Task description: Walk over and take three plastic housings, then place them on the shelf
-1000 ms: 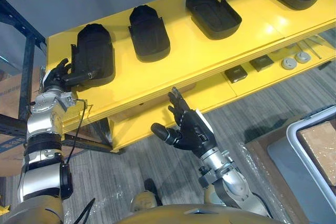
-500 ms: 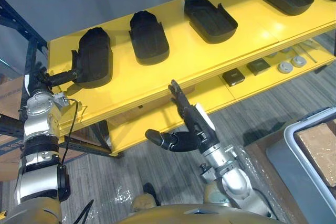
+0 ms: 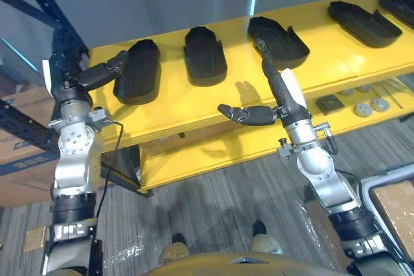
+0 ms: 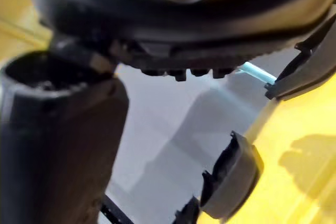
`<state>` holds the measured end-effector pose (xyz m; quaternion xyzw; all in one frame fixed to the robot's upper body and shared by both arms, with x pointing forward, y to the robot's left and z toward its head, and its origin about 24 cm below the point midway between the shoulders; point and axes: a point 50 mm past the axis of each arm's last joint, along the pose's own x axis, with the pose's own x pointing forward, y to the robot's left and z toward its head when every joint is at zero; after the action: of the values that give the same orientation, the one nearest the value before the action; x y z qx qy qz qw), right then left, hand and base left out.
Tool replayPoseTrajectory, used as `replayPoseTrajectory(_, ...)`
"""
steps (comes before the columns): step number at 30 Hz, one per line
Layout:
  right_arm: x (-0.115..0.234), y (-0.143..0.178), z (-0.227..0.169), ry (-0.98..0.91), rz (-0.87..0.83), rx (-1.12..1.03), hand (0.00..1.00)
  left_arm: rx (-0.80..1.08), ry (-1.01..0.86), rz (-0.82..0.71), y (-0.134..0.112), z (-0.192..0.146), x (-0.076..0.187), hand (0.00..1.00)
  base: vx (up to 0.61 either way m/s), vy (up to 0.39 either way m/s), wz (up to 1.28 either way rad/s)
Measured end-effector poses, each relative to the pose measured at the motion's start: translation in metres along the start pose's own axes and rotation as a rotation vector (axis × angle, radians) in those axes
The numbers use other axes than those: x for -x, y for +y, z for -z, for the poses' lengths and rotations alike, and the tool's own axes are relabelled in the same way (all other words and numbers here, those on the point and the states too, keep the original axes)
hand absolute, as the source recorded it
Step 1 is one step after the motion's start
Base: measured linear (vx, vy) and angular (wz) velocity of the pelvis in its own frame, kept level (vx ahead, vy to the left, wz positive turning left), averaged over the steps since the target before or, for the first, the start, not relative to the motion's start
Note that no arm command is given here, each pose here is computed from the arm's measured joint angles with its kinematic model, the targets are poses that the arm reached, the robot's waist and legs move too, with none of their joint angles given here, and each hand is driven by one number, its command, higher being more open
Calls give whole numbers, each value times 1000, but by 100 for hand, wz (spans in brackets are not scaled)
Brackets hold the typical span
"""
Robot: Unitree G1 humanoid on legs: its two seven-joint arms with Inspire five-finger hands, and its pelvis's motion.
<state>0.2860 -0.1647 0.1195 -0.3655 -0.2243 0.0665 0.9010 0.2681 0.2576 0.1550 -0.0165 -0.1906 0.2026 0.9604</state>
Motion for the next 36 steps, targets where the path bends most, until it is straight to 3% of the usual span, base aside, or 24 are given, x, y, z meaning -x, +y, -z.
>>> replayPoseTrajectory(6,-25,-4,23,87,-42,201,100,48,8,134,-16,5,42,100,-35,-4,33)
replayPoseTrajectory(10,-44,-8,32,120,-80,296,100,79,40,312,-31,9,70,100,-53,-10,31)
replayPoseTrajectory(18,-65,-24,31,111,-19,332,100,113,213,372,-29,35,110,100,-25,-5,19)
replayPoseTrajectory(24,-70,-17,31,101,-62,347,100,137,277,396,-32,43,126,100,-1,-5,7)
replayPoseTrajectory(36,-72,-26,60,323,-76,203,100,177,300,391,-37,46,134,100,-17,-3,2)
